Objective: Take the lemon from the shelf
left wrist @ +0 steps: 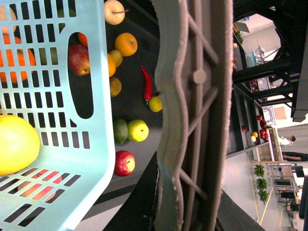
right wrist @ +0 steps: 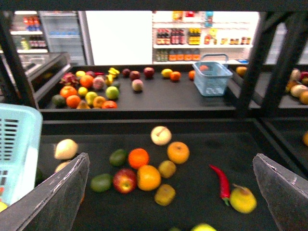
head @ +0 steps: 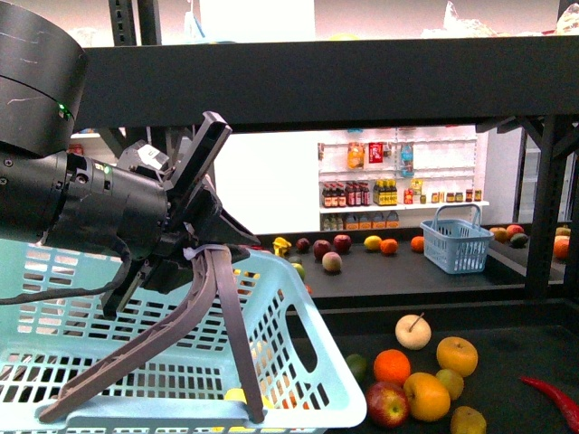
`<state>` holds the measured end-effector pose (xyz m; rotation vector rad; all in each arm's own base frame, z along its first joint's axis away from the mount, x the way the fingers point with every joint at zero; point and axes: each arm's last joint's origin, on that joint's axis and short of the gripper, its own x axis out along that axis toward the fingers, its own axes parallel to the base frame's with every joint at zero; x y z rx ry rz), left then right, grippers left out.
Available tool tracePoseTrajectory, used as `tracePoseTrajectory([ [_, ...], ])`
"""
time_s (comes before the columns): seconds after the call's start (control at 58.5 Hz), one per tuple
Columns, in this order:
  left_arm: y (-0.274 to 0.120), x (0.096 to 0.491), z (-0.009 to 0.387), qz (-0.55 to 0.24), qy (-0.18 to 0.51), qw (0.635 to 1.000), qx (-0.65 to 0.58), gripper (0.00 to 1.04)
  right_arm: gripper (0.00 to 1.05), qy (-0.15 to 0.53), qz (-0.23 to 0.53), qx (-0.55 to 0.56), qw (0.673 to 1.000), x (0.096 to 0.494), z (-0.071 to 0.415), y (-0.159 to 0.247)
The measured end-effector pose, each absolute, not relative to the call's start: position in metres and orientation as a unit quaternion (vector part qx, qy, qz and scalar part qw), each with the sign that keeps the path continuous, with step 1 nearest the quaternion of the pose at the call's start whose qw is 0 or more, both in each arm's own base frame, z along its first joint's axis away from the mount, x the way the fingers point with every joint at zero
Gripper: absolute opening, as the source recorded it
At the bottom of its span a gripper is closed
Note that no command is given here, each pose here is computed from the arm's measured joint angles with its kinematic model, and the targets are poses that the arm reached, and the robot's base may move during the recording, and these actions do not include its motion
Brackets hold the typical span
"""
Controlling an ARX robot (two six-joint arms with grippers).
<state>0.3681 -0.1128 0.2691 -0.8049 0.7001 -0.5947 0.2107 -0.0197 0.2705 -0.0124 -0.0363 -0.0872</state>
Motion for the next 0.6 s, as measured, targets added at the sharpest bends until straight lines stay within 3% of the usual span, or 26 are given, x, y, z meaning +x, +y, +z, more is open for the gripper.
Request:
tracePoseTrajectory([
  [0.239,-0.113,0.368,0.269,-0.279,0.329,0.819,-0.378,0.13,0.58,0.035,0.001,0.007,0.999,0.11,0.218,-0.022],
  [0.342,-0.113,0.368,0.269,-0.279,0.33,0.818,-0.38,0.13,0.4,-0.002,-0.006,-0.003,1.0,0.098,0.207,-0.017],
  [0.53,-0.113,0.368,0.269,-0.278,0.329,0.818,-0.38,0.13,0.07,0.008,-0.02,-0.001,1.0,0.099,0.186,-0.009],
  [0.598,-0.113,0.368,0.269,-0.279,0.33,0.818,-0.38,0.13,0.07,0.004,-0.008,-0.002,1.0,0.098,0.185,-0.003],
])
